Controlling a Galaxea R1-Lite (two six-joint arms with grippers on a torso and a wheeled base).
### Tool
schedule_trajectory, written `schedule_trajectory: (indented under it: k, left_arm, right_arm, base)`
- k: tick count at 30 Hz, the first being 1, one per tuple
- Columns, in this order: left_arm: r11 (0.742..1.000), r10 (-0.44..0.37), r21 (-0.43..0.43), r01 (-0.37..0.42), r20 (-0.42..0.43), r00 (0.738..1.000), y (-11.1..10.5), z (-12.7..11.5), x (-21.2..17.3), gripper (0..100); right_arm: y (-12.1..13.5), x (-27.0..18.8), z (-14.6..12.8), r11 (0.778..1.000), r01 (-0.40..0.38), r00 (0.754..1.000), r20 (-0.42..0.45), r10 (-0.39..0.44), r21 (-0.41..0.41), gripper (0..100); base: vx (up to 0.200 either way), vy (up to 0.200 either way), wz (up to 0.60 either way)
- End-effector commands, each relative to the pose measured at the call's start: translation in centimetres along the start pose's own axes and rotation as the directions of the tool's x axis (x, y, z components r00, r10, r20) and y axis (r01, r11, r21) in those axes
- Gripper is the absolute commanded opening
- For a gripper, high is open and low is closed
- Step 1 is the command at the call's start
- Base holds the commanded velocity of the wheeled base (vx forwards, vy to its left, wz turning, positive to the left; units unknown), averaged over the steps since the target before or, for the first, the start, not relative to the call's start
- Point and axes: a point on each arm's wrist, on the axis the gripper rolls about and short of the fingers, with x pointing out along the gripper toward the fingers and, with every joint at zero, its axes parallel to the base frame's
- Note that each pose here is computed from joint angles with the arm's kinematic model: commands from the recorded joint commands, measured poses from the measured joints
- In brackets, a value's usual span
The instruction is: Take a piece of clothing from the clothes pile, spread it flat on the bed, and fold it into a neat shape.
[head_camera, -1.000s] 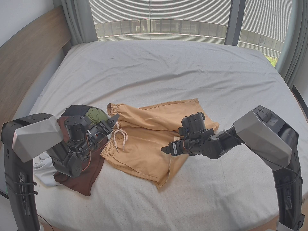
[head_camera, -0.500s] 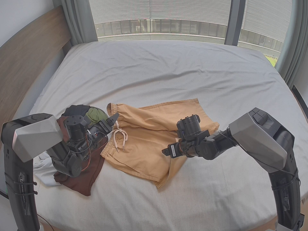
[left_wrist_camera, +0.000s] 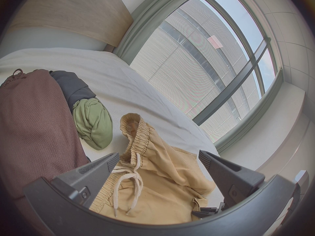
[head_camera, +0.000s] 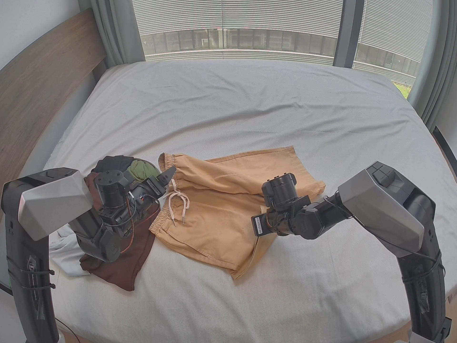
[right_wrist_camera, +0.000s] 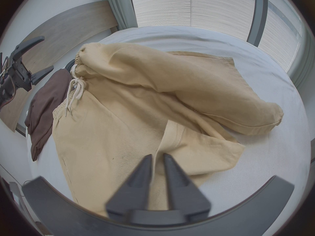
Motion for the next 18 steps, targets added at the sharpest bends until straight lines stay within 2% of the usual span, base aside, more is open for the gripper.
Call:
schedule_trajectory:
  k: [1,8,12,18]
  left_arm:
    - [1.0,0.001,-0.001,-0.001,-0.001,1.0,0.0,0.0,0.0,100]
    - [1.0,0.002,-0.001,-0.002,-0.003,1.0,0.1,-0.1,0.0,100]
    - [1.0,0.004,-0.001,-0.004,-0.006,1.0,0.2,-0.2,0.0,100]
    - [1.0,0.003,-0.001,-0.003,-0.009,1.0,0.1,-0.3,0.0,100]
  right_arm:
    - [0.1,-0.3,0.1,1.0,0.006,1.0,0.005,-0.006,0.002,0]
    - [-0.5,-2.7,0.7,1.0,0.014,1.0,0.013,-0.015,0.028,0]
    - [-2.1,-4.9,1.2,0.997,0.06,0.998,0.024,-0.061,0.053,0]
    - [-5.4,-7.6,0.6,0.987,0.115,0.993,0.006,-0.117,0.111,0]
  base:
    - [0.0,0.0,0.0]
    - [0.0,0.0,0.0]
    - [0.0,0.0,0.0]
    - [0.0,0.0,0.0]
